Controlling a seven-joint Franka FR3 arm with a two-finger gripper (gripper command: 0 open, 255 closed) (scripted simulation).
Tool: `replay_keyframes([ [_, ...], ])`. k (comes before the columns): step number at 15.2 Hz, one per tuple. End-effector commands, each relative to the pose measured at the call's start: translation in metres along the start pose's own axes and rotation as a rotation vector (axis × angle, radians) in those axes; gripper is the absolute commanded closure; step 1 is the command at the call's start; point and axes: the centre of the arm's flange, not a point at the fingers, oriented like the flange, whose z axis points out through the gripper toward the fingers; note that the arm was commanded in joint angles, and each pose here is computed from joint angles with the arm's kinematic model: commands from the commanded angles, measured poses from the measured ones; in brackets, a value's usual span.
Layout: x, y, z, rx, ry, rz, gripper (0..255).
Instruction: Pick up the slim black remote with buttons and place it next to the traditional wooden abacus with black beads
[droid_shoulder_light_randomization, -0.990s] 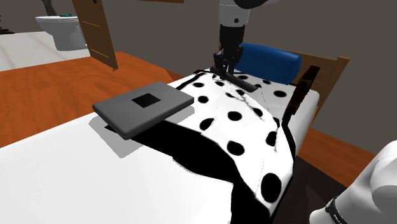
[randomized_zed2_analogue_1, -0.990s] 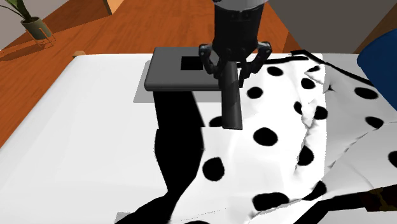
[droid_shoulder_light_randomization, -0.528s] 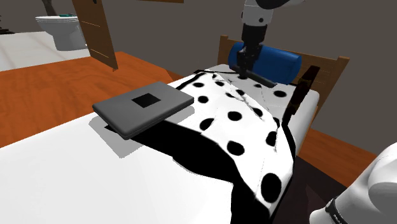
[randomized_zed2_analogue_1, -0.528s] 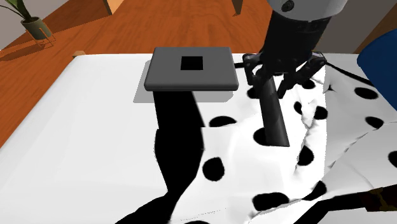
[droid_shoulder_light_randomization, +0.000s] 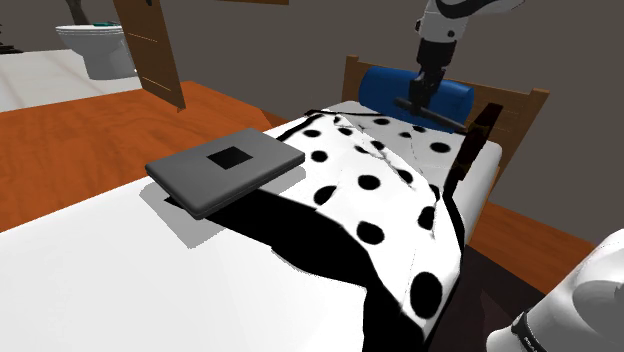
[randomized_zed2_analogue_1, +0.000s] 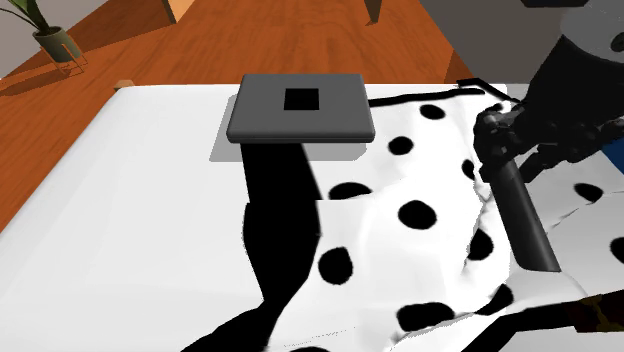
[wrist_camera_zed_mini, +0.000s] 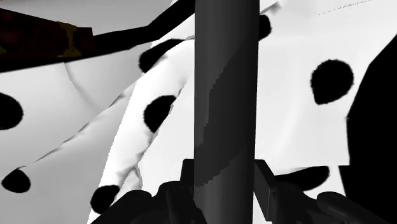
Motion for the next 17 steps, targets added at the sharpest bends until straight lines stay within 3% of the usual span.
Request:
replay_keyframes([
  [1,-0.009,0.024,0.0,0.0,0.0,-0.001,255],
  [14,-0.069,0.185,0.012,0.0,0.0,-0.001,255],
  [17,-0.073,0.194,0.024,0.0,0.0,-0.001,255],
])
